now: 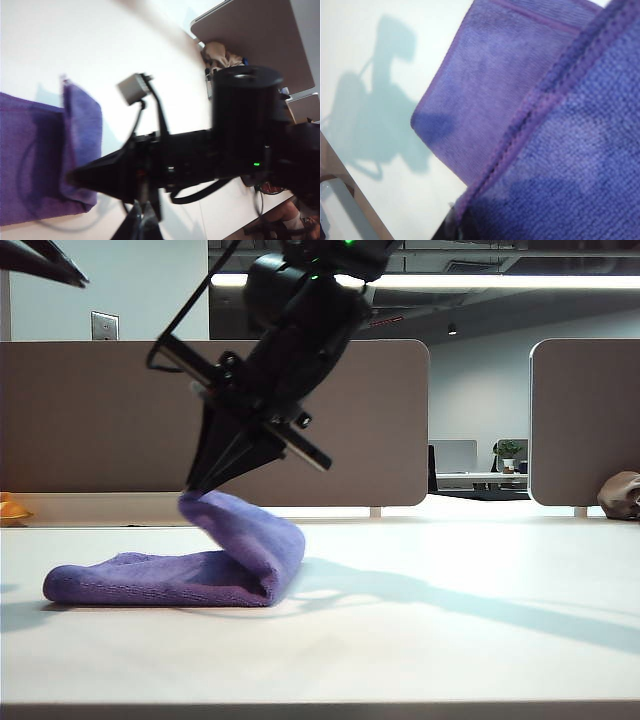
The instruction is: Fold the bottom of the cloth upward, then fold it vertically to form a square shape.
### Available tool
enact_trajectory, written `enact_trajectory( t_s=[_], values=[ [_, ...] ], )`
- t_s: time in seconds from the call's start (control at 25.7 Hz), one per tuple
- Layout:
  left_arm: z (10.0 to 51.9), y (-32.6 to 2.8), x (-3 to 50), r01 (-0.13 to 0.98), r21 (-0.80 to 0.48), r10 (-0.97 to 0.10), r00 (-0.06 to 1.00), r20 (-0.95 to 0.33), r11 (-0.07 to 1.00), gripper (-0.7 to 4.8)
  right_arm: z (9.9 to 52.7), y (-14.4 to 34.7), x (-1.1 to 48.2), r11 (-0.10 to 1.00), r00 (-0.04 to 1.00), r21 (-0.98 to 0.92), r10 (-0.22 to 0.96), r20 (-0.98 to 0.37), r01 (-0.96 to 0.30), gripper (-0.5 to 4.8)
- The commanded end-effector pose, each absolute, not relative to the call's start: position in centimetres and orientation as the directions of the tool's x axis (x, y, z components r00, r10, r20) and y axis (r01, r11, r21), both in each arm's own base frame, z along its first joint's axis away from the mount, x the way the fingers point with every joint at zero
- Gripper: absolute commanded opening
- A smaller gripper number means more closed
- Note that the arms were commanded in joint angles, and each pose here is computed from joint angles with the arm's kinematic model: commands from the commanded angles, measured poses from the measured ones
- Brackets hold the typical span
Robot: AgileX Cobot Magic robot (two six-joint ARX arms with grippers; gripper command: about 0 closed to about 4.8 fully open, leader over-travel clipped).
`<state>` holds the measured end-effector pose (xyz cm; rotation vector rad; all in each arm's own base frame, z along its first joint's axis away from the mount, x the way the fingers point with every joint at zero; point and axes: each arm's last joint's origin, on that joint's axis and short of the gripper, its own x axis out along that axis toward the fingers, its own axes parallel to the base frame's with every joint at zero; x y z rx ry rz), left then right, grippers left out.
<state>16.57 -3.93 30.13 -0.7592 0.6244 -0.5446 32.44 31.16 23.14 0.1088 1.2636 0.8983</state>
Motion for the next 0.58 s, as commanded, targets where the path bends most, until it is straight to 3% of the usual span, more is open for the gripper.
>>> enact_trajectory(
  t_s=[0.04, 0.58],
  values=[
    [30.5, -3.8, 16.0, 0.236, -0.756, -0.648, 0.697, -0.306, 0.61, -0.06, 23.4, 32.3, 32.3, 0.639, 0.007, 0.552, 0.657, -0.754, -0.535, -0.02],
    [30.5, -3.6, 14.8, 0.237, -0.731, -0.635, 0.7, -0.328, 0.639, -0.06, 21.2, 37.7, 31.3, 0.56, -0.106, 0.614, 0.685, -0.721, -0.556, -0.02]
  ],
)
